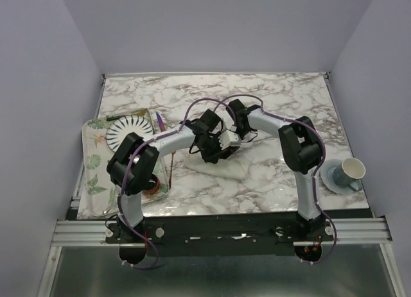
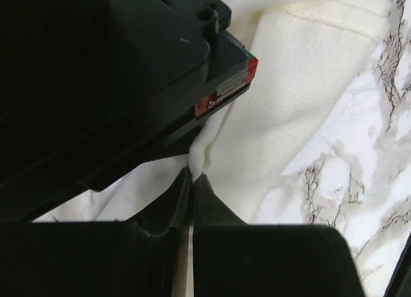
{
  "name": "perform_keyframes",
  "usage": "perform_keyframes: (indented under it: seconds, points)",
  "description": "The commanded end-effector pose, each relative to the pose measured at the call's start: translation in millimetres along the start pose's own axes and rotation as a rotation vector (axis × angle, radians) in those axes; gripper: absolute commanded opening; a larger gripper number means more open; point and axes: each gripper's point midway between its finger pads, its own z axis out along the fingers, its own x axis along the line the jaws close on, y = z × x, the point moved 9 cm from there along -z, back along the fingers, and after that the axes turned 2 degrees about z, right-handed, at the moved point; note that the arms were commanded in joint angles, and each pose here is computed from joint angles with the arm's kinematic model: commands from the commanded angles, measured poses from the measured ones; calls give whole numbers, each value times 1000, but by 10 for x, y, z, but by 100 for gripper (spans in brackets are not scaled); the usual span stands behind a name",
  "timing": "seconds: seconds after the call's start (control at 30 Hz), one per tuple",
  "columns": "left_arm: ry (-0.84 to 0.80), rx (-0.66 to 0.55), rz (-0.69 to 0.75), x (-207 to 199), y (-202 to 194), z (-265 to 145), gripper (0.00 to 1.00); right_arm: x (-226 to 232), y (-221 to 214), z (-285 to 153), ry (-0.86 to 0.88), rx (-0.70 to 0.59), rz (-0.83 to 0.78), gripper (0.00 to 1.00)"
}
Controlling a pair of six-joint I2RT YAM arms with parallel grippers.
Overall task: Fold the napkin into a case and place the utensils inside
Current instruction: Stuff the top corner of the smaller-rectangle-folded napkin into the folded napkin.
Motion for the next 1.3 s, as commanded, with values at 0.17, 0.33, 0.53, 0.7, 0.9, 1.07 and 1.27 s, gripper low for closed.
perform_keyframes:
  seconds: [0.17, 0.33, 0.53, 0.7, 0.9, 1.07, 1.27]
  points:
    - [73, 44, 48, -358, -14, 41, 9, 333, 54, 94, 153, -3, -117, 1]
    - [88, 46, 27, -414, -56, 86, 9, 340, 19, 92, 148, 3, -119, 1]
    - [110, 63, 43, -405, -30, 134, 8, 348, -8, 90, 170, 12, -120, 1]
    - [136, 61, 64, -388, 20, 102, 7, 346, -40, 119, 195, 31, -110, 1]
    - [113, 120, 42, -379, -97, 209, 5, 356, 55, 34, 128, 19, -115, 9]
    - [89, 148, 25, -399, -157, 245, 4, 304, 249, -246, 19, -51, -72, 22]
    - [65, 175, 1, -399, -206, 306, 2, 133, 358, -568, -62, -101, 24, 35]
